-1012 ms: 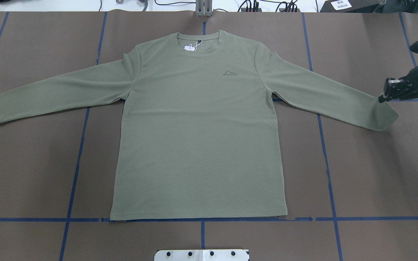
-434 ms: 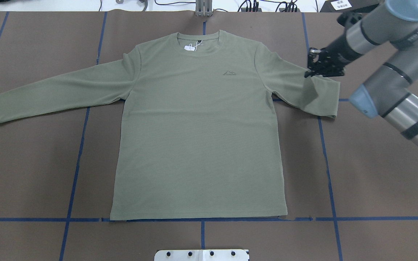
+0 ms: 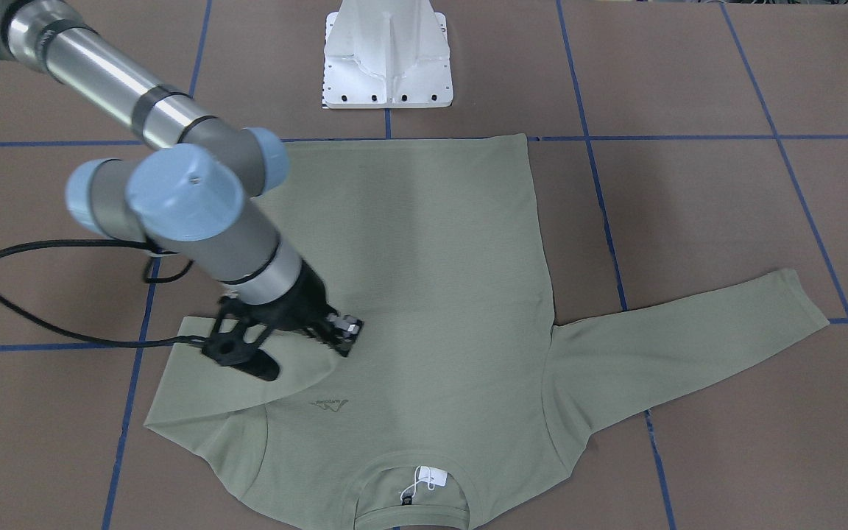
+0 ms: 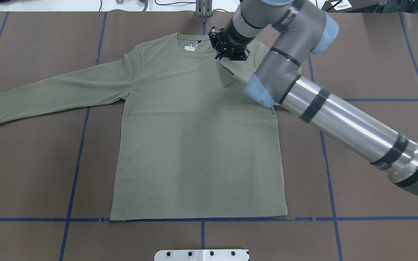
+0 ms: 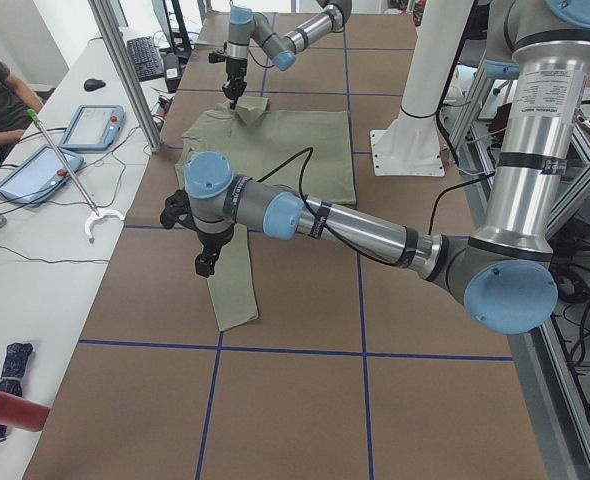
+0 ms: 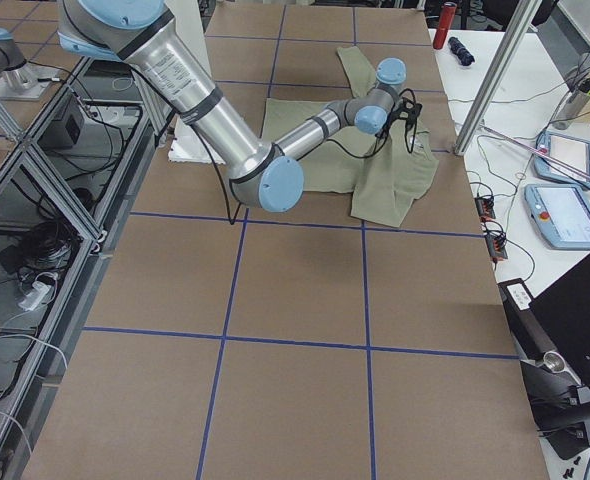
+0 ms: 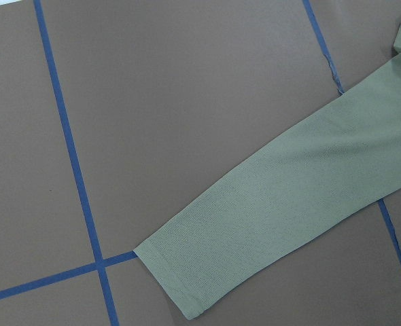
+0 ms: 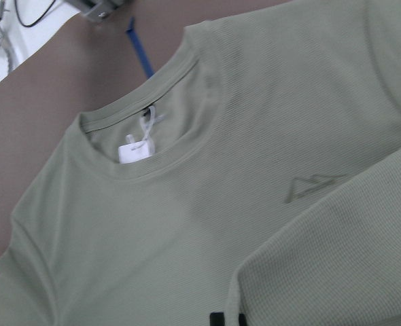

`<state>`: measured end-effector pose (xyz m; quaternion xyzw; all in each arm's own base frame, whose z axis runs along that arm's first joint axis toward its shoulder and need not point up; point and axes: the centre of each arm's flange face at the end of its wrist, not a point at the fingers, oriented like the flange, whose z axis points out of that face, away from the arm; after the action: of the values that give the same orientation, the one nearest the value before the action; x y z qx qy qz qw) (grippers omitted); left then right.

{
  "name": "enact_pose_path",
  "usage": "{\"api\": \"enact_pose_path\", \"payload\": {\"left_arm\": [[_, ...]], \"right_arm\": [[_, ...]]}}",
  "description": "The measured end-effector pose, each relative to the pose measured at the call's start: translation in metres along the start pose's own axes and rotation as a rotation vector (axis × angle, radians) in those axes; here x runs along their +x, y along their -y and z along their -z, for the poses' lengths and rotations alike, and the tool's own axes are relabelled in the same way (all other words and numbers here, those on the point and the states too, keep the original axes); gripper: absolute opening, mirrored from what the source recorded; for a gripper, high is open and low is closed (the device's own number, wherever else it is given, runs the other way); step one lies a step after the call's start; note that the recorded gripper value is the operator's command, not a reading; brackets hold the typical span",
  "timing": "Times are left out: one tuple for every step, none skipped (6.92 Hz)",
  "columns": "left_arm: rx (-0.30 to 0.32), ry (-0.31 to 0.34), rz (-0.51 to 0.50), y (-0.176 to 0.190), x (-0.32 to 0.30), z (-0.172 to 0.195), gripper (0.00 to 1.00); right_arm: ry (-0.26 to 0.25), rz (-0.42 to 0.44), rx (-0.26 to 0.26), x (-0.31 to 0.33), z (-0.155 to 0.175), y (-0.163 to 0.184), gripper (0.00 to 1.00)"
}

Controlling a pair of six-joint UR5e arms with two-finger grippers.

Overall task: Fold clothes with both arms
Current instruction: 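Carry the grasped sleeve with the right gripper across the shirt toward the collar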

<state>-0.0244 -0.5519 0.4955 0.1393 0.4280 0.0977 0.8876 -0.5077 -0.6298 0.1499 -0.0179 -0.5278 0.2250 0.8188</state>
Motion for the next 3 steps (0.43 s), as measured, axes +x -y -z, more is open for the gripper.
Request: {"api": "enact_pose_path", "payload": {"left_arm": [[0.0, 0.001, 0.0, 0.0, 0.0, 0.0, 1.0], [0.0, 0.001, 0.0, 0.0, 0.0, 0.0, 1.0], [0.0, 0.001, 0.001, -0.001, 0.0, 0.0, 1.0]], "right_arm": [[0.025, 0.036, 0.013, -0.044, -0.018, -0.045, 0.0], [0.045, 0.064, 0.019, -0.08, -0.032, -0.078, 0.0], [0.059, 0.088, 0.032, -0.111, -0.05, -0.109, 0.0]]}}
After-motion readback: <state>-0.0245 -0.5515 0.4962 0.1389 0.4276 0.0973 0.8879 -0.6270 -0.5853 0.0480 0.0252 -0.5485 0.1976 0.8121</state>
